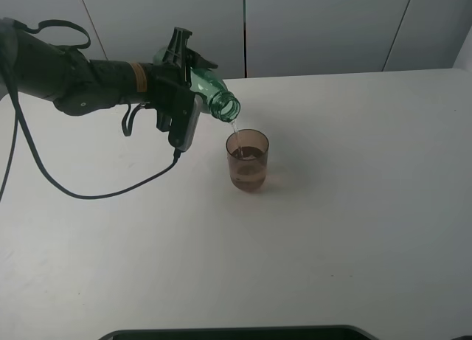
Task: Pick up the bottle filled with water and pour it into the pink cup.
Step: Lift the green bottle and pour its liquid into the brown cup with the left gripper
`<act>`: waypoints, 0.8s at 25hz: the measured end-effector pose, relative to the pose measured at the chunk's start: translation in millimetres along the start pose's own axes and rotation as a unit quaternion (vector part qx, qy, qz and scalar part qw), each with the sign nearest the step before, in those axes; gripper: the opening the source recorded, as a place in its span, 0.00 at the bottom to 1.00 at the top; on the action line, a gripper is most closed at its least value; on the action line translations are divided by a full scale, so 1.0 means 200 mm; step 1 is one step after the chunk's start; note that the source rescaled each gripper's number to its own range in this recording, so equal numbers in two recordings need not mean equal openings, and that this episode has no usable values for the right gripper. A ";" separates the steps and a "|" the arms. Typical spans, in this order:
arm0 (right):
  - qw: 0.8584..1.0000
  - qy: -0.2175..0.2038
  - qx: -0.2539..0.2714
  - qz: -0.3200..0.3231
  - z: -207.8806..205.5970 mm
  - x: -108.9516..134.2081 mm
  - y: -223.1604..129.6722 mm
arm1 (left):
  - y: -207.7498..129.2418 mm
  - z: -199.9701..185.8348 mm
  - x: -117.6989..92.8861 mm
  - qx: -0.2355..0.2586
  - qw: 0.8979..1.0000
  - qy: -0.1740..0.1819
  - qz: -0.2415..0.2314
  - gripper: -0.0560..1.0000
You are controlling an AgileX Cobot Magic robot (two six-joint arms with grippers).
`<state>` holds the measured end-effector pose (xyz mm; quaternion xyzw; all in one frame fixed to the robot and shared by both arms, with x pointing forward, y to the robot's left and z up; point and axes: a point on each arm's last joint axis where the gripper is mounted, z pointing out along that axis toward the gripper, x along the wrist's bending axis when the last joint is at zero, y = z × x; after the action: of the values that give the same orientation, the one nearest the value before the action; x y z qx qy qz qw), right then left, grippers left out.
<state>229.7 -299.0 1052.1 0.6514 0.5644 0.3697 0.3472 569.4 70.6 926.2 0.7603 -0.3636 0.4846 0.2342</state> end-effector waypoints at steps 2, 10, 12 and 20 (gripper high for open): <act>1.000 0.000 0.000 0.000 0.00 0.00 0.00 | 0.00 0.00 0.00 0.000 1.000 0.001 -0.001 0.08; 1.000 0.000 0.000 0.000 0.00 0.00 0.00 | 0.00 0.00 0.00 0.001 1.000 0.001 -0.001 0.08; 1.000 0.000 0.000 0.000 0.00 0.00 0.00 | 0.00 0.00 0.01 -0.001 1.000 0.006 -0.002 0.08; 1.000 0.000 0.000 0.000 0.00 0.00 0.00 | 0.06 0.01 0.04 -0.015 0.999 0.034 -0.017 0.08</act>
<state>229.7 -299.0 1052.1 0.6514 0.5644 0.3697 0.3472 563.4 58.4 931.9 0.7458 -0.3501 0.5003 0.2661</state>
